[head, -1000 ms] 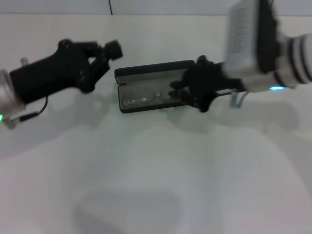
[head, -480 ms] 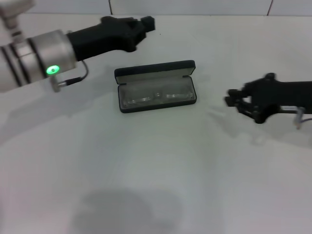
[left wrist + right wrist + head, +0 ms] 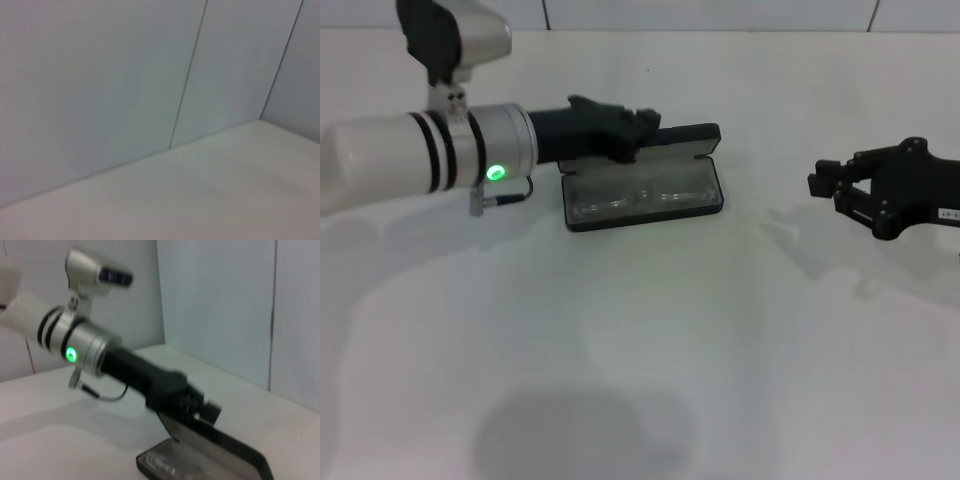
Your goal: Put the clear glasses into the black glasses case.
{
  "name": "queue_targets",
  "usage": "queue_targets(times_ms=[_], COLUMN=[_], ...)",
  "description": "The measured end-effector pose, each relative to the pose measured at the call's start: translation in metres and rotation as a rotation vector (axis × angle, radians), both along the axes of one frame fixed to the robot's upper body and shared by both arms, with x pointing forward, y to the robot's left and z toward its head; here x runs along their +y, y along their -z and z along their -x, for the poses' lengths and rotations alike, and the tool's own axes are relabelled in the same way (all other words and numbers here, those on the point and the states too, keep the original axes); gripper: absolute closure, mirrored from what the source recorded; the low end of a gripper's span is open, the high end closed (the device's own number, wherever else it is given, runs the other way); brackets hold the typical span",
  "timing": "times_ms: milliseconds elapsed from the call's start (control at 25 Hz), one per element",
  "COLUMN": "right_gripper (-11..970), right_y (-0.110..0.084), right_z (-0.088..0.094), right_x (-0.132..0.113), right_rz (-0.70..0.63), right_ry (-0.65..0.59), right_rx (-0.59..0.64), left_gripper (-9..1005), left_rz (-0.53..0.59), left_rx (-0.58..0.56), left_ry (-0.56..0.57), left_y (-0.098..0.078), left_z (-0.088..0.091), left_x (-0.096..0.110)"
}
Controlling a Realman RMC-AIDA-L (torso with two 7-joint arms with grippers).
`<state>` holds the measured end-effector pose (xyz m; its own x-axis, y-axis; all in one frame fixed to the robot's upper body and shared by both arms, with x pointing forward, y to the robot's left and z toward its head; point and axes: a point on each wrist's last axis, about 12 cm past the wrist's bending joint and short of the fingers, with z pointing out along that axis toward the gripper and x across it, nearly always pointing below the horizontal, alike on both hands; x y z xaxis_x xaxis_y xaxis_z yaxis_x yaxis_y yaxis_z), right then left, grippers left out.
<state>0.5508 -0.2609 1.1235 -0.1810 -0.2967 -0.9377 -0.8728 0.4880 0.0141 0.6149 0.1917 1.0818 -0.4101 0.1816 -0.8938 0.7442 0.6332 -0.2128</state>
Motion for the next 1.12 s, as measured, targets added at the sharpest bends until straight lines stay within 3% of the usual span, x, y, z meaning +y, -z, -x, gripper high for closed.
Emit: queue_targets(times_ms=[640, 720, 880, 1000, 1120], right_gripper=[821, 821, 819, 818, 817], right_y=[-0.009, -0.010, -0.012, -0.012, -0.011], right_z=[-0.006, -0.006, -0.005, -0.004, 0.001], right_x=[-0.002, -0.002, -0.001, -0.002, -0.007], right_rz=[-0.029, -0.030, -0.034, -0.065, -0.103], right_ry=[-0.001, -0.005, -0.013, -0.010, -0.029], right_rx=[-0.073, -0.075, -0.088, -0.086, -0.099], left_gripper=[951, 951, 951, 951, 951], left_rz=[0.053, 0.095, 0.212, 0.296, 0.318], left_rx=[0.113, 0.063, -0.252, -0.392, -0.429], left_ry=[-0.009, 0.038, 0.233, 0.252, 0.242], left_y=[0.027, 0.019, -0.014, -0.029, -0.032], left_z=[0.023, 0.028, 0.053, 0.067, 0.074], left_x=[-0.002, -0.001, 0.006, 0.016, 0.027])
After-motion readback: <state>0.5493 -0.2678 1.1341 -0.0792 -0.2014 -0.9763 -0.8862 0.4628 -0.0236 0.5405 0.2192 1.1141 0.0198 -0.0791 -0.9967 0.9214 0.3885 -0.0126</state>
